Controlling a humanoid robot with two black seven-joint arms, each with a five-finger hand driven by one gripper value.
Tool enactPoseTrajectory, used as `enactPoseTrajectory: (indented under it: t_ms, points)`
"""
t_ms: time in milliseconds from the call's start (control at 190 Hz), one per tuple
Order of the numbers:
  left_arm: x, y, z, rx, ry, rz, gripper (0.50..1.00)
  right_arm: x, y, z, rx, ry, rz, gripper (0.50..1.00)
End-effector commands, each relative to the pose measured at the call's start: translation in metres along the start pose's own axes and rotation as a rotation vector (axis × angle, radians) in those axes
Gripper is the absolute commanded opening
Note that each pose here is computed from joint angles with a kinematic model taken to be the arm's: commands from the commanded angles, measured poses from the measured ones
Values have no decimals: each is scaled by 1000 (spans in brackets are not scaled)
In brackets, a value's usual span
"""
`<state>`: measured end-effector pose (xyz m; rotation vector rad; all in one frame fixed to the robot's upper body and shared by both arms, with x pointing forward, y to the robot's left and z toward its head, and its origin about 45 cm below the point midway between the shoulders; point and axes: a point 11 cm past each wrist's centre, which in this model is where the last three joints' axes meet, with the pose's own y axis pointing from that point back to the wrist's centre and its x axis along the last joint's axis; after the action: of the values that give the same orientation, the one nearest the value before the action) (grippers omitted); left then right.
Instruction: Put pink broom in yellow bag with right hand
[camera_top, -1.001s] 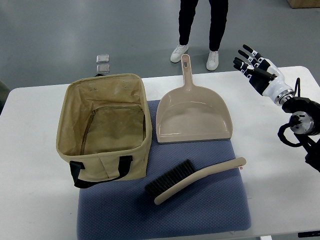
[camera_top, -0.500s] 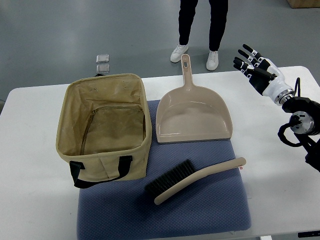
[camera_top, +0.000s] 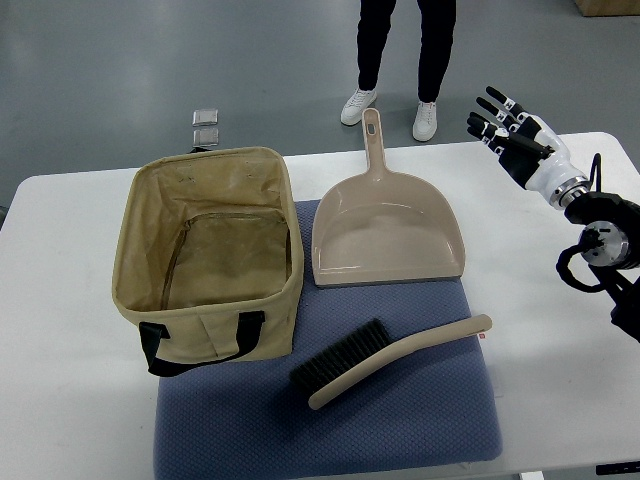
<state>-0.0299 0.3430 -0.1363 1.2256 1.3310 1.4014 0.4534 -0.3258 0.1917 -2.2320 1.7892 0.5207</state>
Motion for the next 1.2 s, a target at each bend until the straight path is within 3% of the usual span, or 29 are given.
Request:
enactPoseTrajectory:
  t_ms: [0,906,1195]
  points:
    - [0,0,0,1,0,0,1000,0,0,1,-2,1,-1,930]
    - [0,0,0,-1,0,0,1000,3,3,-34,-4,94,-117,928]
    - [0,0,0,-1,0,-1,1000,-56,14,-50,-106,461,-442,924]
